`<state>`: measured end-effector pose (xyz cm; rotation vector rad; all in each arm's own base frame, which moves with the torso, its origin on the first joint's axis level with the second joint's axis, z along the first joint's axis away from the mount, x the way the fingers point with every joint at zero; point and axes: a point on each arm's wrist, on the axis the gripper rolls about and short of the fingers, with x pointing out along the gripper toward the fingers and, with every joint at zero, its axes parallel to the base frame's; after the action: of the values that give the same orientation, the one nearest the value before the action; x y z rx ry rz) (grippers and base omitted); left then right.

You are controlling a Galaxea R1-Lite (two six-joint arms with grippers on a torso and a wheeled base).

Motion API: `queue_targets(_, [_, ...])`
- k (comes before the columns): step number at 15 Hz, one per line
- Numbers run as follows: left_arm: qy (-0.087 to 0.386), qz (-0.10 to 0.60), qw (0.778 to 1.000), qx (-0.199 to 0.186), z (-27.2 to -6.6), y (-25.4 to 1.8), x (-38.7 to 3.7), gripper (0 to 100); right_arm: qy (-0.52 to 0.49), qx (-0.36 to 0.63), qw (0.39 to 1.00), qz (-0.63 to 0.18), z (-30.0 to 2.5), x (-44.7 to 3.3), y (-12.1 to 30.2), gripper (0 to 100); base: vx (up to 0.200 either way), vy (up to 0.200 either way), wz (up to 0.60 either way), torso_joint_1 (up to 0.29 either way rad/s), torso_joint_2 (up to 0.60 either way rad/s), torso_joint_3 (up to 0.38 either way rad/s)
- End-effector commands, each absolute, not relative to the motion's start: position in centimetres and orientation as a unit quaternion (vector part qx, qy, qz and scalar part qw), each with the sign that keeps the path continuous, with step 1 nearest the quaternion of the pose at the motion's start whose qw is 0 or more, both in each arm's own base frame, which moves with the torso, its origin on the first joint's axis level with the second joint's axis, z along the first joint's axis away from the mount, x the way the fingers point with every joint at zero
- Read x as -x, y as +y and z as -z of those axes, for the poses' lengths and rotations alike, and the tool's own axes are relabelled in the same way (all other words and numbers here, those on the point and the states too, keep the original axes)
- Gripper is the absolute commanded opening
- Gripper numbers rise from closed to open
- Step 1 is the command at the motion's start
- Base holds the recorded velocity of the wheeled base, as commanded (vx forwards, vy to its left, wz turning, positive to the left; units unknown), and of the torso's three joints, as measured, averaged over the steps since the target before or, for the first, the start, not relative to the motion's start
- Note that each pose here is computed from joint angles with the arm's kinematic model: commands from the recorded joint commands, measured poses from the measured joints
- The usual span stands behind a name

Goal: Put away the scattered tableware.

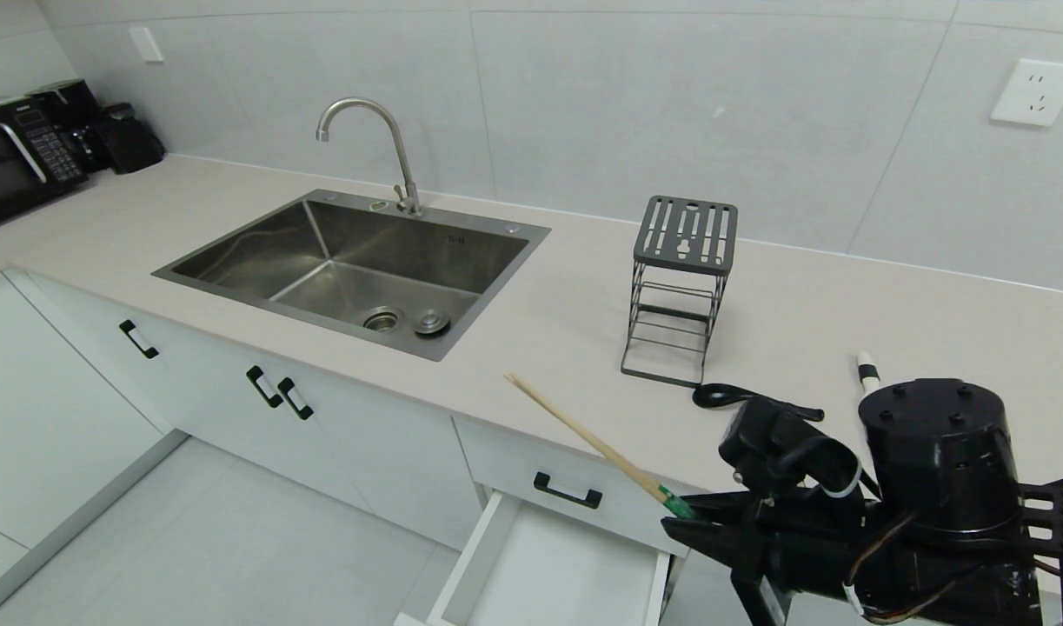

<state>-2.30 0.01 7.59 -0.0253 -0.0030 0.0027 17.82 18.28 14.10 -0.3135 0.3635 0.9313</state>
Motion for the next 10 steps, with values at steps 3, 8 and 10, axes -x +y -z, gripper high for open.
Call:
queue_targets(3, [-0.001,-0.002,1.000,0.013,-7.6,0.0,2.3,100,0.187,0.158,0.846,-0.474,-13.1,-17.4,19.1,0,0.000,0.000,0.00,0.000,0.00,0.000])
queue_targets(8, [-0.001,-0.002,1.000,0.013,-7.6,0.0,2.3,100,0.161,0.248,0.798,-0.525,-11.5,-17.0,18.9,0,0.000,0.000,0.00,0.000,0.00,0.000])
queue_targets(10, [-0.001,-0.002,1.000,0.013,-7.6,0.0,2.3,100,0.167,0.250,0.795,-0.527,-11.2,-17.0,19.1,0,0.000,0.000,0.00,0.000,0.00,0.000])
